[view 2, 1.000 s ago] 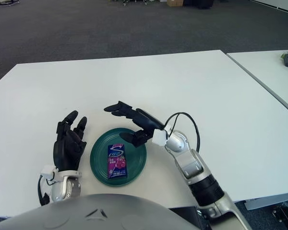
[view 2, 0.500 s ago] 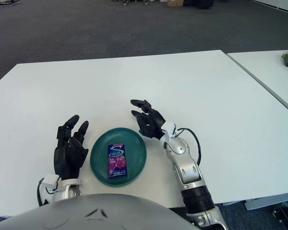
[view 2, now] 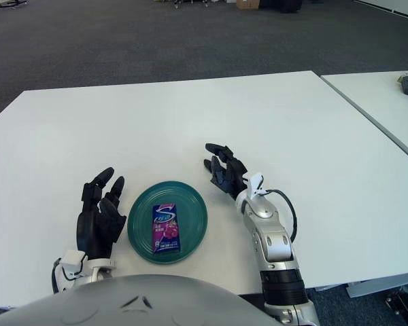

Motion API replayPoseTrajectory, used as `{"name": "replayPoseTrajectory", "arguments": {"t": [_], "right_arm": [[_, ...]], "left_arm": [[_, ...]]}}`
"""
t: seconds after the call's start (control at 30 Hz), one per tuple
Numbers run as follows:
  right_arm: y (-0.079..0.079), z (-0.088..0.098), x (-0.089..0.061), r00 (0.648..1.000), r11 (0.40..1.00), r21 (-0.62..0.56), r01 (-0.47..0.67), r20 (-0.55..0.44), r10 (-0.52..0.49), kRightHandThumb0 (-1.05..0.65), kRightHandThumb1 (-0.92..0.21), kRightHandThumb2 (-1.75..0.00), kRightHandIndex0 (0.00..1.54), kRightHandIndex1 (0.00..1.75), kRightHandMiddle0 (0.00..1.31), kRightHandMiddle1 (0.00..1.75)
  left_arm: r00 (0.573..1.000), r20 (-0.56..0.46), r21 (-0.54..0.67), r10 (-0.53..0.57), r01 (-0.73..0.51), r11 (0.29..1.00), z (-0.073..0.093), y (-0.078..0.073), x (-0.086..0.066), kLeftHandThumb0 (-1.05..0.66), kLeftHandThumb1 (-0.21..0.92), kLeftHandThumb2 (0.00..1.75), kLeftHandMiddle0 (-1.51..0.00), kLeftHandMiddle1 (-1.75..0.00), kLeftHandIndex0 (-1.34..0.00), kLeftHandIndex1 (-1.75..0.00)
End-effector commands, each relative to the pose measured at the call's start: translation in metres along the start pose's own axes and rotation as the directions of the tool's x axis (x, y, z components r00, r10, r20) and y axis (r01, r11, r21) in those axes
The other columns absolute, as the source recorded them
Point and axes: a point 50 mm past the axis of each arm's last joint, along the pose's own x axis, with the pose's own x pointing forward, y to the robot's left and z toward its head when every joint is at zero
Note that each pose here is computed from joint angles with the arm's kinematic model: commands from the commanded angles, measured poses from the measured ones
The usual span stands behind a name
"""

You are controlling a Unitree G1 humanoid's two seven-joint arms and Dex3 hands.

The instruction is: Put the gum into the plate.

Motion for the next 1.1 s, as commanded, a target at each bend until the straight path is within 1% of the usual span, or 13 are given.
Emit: {"name": "replayPoseTrajectory", "arguments": {"t": [0.0, 0.13, 0.33, 0.43, 0.47, 0.6, 0.63, 0.7, 0.8, 0.87, 0.9, 0.97, 1.07], "right_arm": [[-0.014, -0.006, 0.003, 1.000, 1.000, 0.014, -0.002, -0.021, 0.002, -0.85, -0.92, -0.89, 0.31, 0.00, 0.00, 0.62], [-0.022, -0.012, 0.001, 1.000, 1.000, 0.009, -0.009, -0.021, 0.009, -0.81, -0.92, -0.87, 0.27, 0.00, 0.00, 0.55], [-0.021, -0.016, -0.001, 1.000, 1.000, 0.006, -0.018, -0.019, 0.018, -0.77, -0.92, -0.85, 0.24, 0.00, 0.00, 0.47], [-0.020, -0.018, -0.003, 1.000, 1.000, 0.006, -0.020, -0.019, 0.020, -0.76, -0.92, -0.86, 0.23, 0.00, 0.00, 0.44], [-0.018, -0.019, -0.004, 1.000, 1.000, 0.009, -0.020, -0.018, 0.020, -0.76, -0.92, -0.86, 0.23, 0.00, 0.00, 0.44], [-0.013, -0.025, -0.006, 1.000, 1.000, 0.019, -0.017, -0.016, 0.018, -0.75, -0.92, -0.86, 0.23, 0.00, 0.00, 0.39], [-0.009, -0.029, -0.006, 1.000, 1.000, 0.024, -0.014, -0.016, 0.014, -0.75, -0.92, -0.86, 0.23, 0.00, 0.00, 0.38], [-0.003, -0.033, -0.006, 1.000, 1.000, 0.031, -0.003, -0.013, 0.003, -0.75, -0.92, -0.85, 0.20, 0.00, 0.00, 0.36], [0.001, -0.037, -0.007, 1.000, 0.999, 0.031, 0.019, -0.010, -0.018, -0.76, -0.92, -0.85, 0.16, 0.00, 0.00, 0.34], [0.006, -0.041, -0.009, 0.999, 0.999, 0.022, 0.044, -0.011, -0.044, -0.77, -0.92, -0.85, 0.14, 0.00, 0.00, 0.34], [0.008, -0.042, -0.010, 0.999, 0.999, 0.017, 0.052, -0.010, -0.052, -0.78, -0.92, -0.85, 0.13, 0.00, 0.00, 0.35], [0.013, -0.044, -0.013, 0.998, 0.998, 0.000, 0.057, -0.008, -0.057, -0.79, -0.92, -0.86, 0.11, 0.00, 0.00, 0.37], [0.019, -0.045, -0.015, 0.999, 0.999, -0.013, 0.052, -0.010, -0.052, -0.79, -0.92, -0.87, 0.10, 0.00, 0.00, 0.38]], "left_arm": [[1.000, -0.022, -0.038, 0.007, -0.008, 0.999, 0.002, -0.009, -0.003, -1.05, 0.92, 0.89, -0.42, -0.18, -0.06, -0.89], [0.999, -0.037, -0.021, -0.008, 0.007, 1.000, 0.002, -0.006, -0.004, -1.05, 0.92, 0.91, -0.41, -0.15, -0.05, -0.89], [0.998, -0.063, -0.006, -0.022, 0.021, 1.000, 0.000, -0.002, -0.005, -1.05, 0.92, 0.92, -0.37, -0.12, -0.02, -0.87], [0.996, -0.082, 0.005, -0.031, 0.031, 0.999, 0.000, -0.001, -0.004, -1.04, 0.92, 0.93, -0.34, -0.08, 0.00, -0.80], [0.995, -0.093, 0.007, -0.034, 0.035, 0.999, -0.001, 0.000, -0.004, -1.04, 0.92, 0.93, -0.33, -0.08, 0.00, -0.79], [0.990, -0.130, 0.022, -0.052, 0.055, 0.998, -0.002, 0.001, -0.004, -1.02, 0.92, 0.94, -0.26, -0.03, 0.00, -0.65], [0.989, -0.138, 0.026, -0.056, 0.060, 0.998, -0.002, 0.002, -0.003, -1.02, 0.92, 0.94, -0.25, -0.02, 0.00, -0.62], [0.986, -0.152, 0.032, -0.064, 0.069, 0.997, -0.002, 0.002, -0.001, -1.02, 0.92, 0.94, -0.20, -0.01, 0.00, -0.54], [0.983, -0.166, 0.047, -0.074, 0.082, 0.995, -0.003, 0.002, 0.000, -1.01, 0.92, 0.95, -0.14, -0.01, 0.00, -0.45], [0.981, -0.173, 0.076, -0.090, 0.105, 0.992, -0.003, 0.003, 0.001, -1.01, 0.92, 0.95, -0.11, -0.01, 0.00, -0.40], [0.980, -0.176, 0.087, -0.097, 0.114, 0.990, -0.003, 0.003, 0.002, -1.00, 0.92, 0.95, -0.07, -0.01, 0.00, -0.34], [0.976, -0.185, 0.097, -0.117, 0.137, 0.986, -0.005, 0.003, 0.003, -0.98, 0.92, 0.97, -0.03, 0.00, 0.00, -0.25], [0.971, -0.196, 0.100, -0.140, 0.161, 0.982, -0.007, 0.002, 0.004, -0.97, 0.92, 0.98, -0.01, 0.00, 0.00, -0.19]]}}
